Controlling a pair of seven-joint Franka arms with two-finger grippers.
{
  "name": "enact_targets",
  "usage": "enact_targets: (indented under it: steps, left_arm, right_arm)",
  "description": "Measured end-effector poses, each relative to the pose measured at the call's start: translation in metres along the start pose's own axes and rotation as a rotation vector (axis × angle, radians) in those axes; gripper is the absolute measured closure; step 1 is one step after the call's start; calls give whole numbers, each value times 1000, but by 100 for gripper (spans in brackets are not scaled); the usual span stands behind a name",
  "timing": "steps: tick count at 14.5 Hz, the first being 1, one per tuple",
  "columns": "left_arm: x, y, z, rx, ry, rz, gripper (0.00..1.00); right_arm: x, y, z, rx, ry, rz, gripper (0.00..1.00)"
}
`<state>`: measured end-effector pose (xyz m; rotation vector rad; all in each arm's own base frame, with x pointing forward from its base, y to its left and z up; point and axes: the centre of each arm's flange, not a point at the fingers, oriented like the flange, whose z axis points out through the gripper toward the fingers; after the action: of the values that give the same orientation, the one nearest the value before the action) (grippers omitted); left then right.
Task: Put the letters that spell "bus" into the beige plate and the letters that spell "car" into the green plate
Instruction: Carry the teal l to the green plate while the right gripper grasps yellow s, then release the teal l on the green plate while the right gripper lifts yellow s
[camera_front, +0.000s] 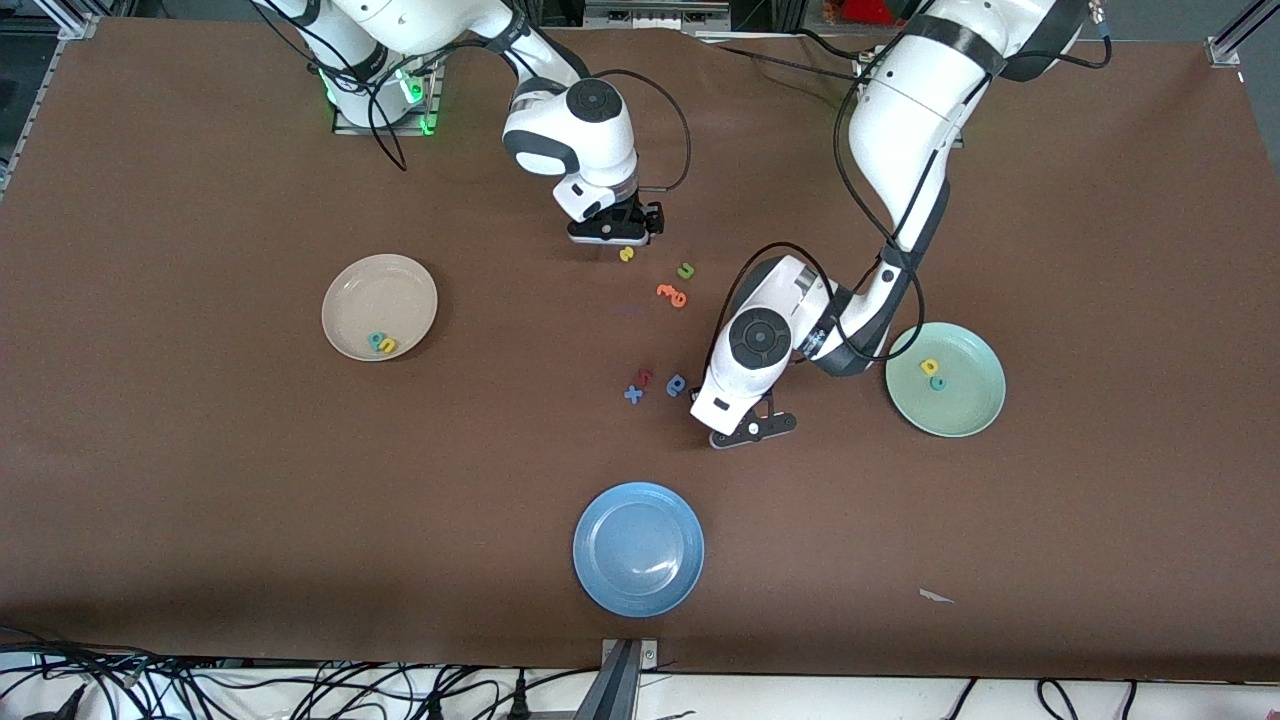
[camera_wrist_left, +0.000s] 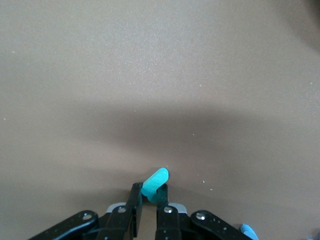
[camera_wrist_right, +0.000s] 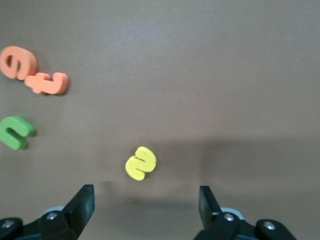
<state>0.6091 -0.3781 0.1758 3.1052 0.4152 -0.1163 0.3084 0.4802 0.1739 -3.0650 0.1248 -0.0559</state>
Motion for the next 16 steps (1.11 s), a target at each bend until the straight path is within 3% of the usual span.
enact_targets:
  steps: [3,6,12,15,16]
  left_arm:
    - [2,0,-3,0,2,-2,84]
    - [18,-20,-18,54,-38,17,84]
    - [83,-142,-69,143,-210,209,84]
    - [113,-221,-85,114,-258,309,84]
    - [117,-245,-88,103,-269,336,84]
  right_arm:
    - [4,2,6,-9,3,0,12]
    - [12,3,8,-10,17,-6,13]
    - [15,1,12,-17,29,-15,20]
    - [14,-2,11,-12,37,-26,31]
    - [15,-3,10,-9,40,-28,44]
